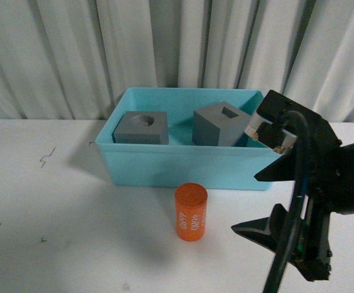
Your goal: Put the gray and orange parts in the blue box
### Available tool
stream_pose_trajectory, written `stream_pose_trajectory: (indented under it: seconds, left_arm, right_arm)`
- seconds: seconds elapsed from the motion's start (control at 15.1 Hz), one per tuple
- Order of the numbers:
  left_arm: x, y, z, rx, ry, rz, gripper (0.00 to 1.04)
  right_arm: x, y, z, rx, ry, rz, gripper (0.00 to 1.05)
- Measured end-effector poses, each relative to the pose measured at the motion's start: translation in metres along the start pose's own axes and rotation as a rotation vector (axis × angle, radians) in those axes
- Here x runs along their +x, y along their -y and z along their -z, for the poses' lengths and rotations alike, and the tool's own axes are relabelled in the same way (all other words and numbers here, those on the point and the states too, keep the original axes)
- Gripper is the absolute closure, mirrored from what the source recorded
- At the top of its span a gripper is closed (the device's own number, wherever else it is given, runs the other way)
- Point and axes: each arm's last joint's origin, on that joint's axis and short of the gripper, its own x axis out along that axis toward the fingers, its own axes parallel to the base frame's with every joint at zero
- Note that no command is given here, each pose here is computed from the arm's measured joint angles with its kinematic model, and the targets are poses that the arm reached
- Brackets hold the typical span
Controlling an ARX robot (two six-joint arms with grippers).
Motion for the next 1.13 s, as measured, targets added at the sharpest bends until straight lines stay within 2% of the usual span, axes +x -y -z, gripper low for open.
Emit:
stream_pose_trajectory:
  seconds: [0.2, 0.46, 0.86, 1.06, 1.13]
  left_arm:
    - [0.0, 0.0, 0.0, 0.0, 0.0, 0.0, 0.07]
    - [0.0, 0.0, 0.0, 0.0, 0.0, 0.0, 0.07]
    - [0.0, 0.0, 0.0, 0.0, 0.0, 0.0, 0.07]
    - [0.0, 0.0, 0.0, 0.0, 0.0, 0.0, 0.07]
    - [0.0, 0.0, 0.0, 0.0, 0.0, 0.0, 0.07]
  right_arm:
    - [0.025, 0.002, -0.011, 0.02, -0.001, -0.006, 0.06]
    - [0.064, -0.01, -0.018, 0.025, -0.019, -0.015, 0.06]
    - [0.092, -0.01, -0.027, 0.053, -0.037, 0.029, 0.08]
    - [0.092, -0.008, -0.033, 0.07, -0.012, 0.081, 0.57]
    - [0.089, -0.01, -0.031, 0.081, -0.005, 0.097, 0.57]
